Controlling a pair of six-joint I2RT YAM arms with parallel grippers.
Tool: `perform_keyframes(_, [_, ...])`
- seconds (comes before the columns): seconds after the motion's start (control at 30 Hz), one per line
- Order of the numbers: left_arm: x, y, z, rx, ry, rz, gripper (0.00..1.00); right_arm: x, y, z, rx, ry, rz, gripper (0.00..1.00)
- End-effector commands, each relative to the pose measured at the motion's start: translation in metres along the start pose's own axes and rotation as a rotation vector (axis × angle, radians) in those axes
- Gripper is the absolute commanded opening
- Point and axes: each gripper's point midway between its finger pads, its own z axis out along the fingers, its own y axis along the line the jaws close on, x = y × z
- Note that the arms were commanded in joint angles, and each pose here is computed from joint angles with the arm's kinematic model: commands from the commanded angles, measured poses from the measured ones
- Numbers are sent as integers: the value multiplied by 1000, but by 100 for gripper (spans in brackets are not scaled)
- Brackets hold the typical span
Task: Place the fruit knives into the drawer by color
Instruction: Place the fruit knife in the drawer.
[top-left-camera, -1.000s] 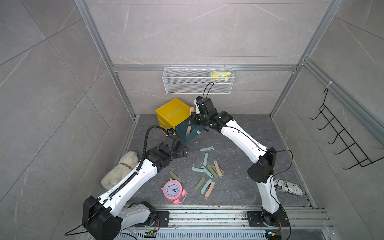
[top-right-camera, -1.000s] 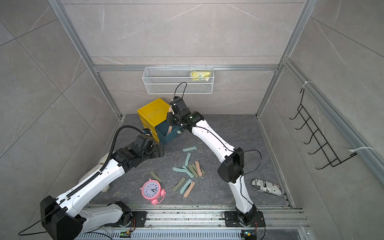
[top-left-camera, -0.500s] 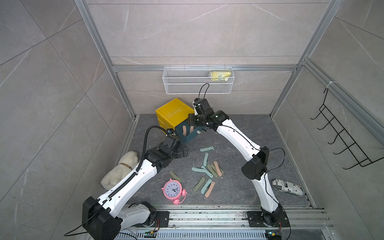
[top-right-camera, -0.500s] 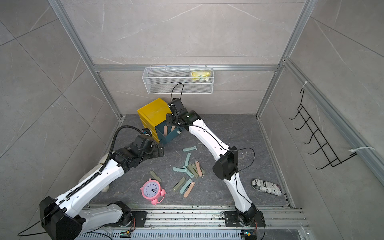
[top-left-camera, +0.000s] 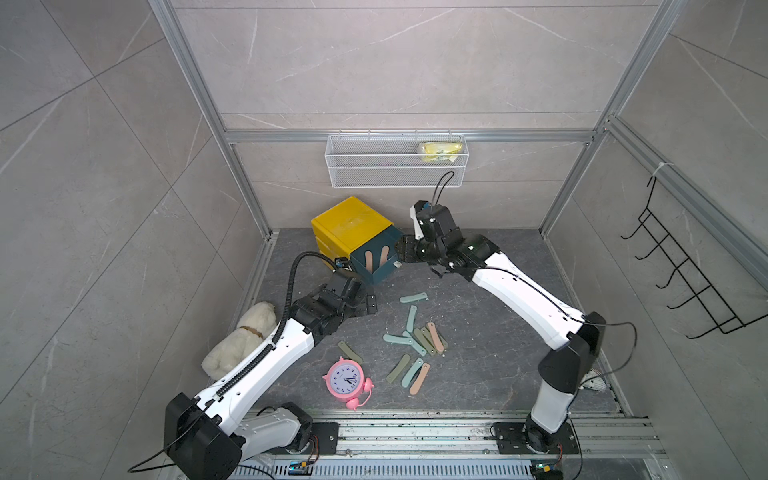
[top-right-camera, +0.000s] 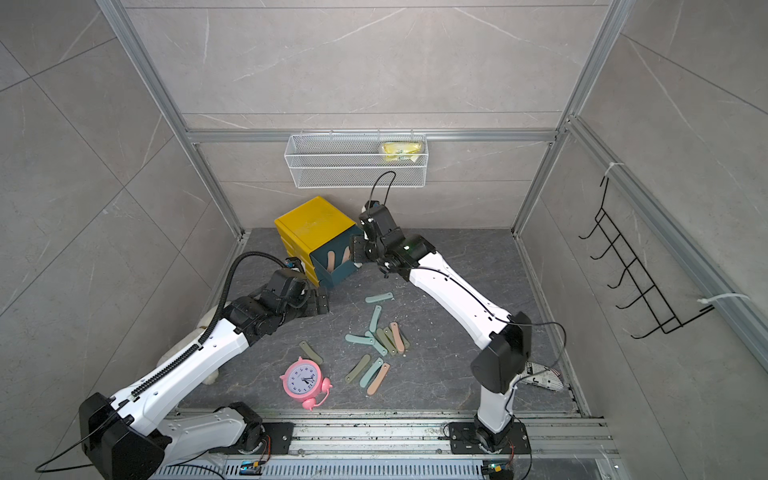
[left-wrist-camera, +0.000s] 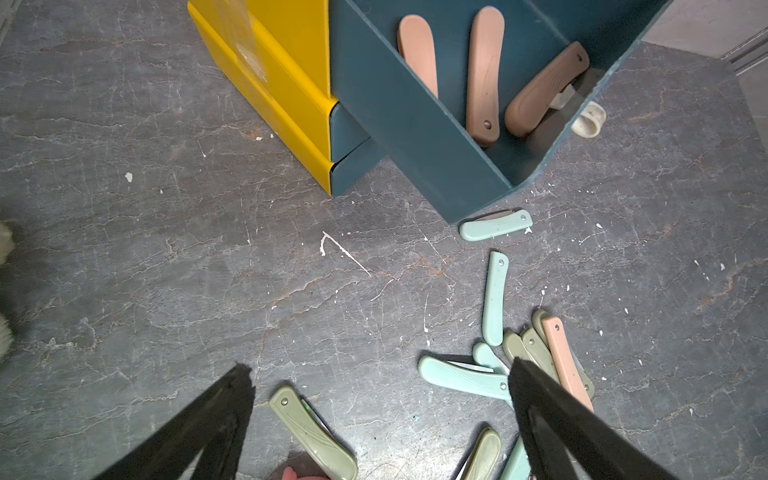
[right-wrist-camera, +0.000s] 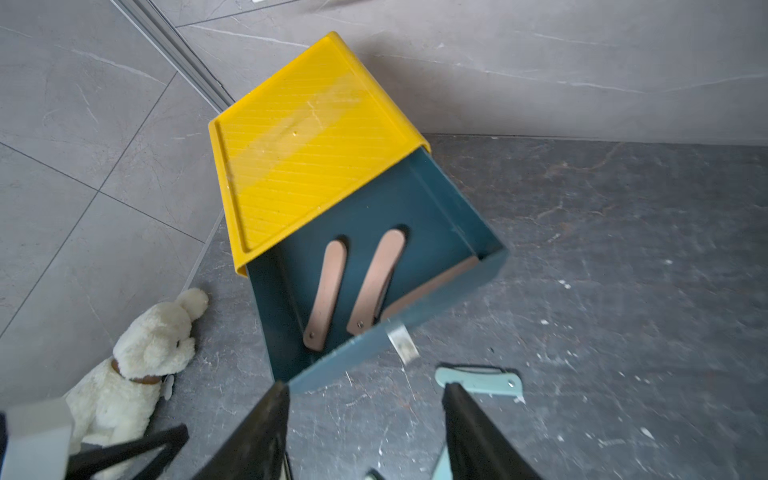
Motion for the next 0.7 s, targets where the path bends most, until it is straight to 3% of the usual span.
perform_keyframes(0.0, [-7,-6,-5,29,-22,5,99,11,-13,-20,21,-32,10,62])
perform_keyframes(0.3, [-2,-7,1,39,-6,4,99,104,-58,-38,92,145,19,62])
perform_keyframes(0.67, [2,-10,6,50,13,7,99,241,-106,20,202,512,12,54])
